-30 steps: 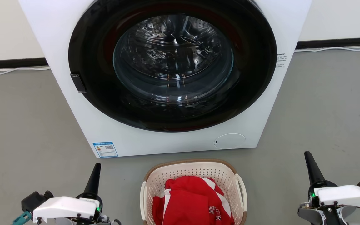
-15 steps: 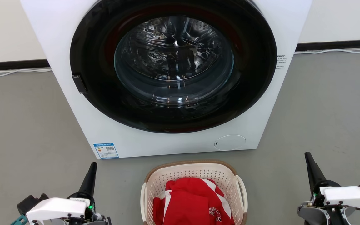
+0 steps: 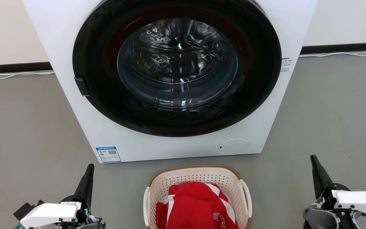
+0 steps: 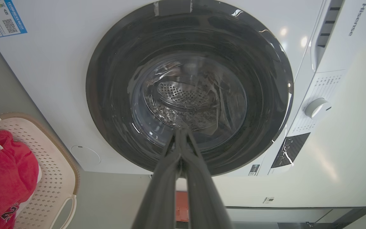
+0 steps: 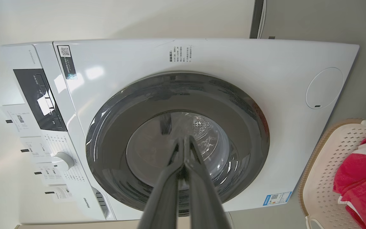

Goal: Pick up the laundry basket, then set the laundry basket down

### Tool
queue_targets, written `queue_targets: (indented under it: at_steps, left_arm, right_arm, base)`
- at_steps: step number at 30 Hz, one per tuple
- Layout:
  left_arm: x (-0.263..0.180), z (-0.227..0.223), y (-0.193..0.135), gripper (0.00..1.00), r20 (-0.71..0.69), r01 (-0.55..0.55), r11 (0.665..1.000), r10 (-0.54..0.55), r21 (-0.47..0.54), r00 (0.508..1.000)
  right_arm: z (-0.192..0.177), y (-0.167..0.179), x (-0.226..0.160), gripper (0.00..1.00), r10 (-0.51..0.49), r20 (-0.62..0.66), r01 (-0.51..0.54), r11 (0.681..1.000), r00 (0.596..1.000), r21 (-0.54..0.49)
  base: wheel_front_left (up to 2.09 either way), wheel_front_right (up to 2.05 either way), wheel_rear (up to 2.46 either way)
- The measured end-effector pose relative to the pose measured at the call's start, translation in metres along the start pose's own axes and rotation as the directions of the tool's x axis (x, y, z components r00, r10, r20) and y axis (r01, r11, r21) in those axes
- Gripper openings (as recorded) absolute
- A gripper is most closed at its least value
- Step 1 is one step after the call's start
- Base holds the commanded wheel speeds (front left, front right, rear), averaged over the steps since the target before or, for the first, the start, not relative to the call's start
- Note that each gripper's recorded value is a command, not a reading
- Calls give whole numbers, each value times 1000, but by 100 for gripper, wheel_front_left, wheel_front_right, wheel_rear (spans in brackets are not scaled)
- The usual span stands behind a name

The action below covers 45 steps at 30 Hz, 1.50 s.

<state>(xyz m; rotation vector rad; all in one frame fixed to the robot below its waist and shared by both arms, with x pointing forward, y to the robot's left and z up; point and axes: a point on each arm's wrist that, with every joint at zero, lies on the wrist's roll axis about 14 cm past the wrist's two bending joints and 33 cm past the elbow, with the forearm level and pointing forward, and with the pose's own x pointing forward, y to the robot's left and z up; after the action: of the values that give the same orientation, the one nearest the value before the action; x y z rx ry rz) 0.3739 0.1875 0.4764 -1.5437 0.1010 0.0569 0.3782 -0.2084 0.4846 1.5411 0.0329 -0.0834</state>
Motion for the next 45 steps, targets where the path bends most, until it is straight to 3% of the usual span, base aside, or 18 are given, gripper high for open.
queue_targets:
  at_steps: [45]
  left_arm:
    - [0, 2, -2, 0, 5, 11, 999, -11, -33, 1000]
  right_arm:
    - [0, 0, 0, 0, 3, -2, -3, 1000, 1000, 28]
  base:
    - [0, 0, 0]
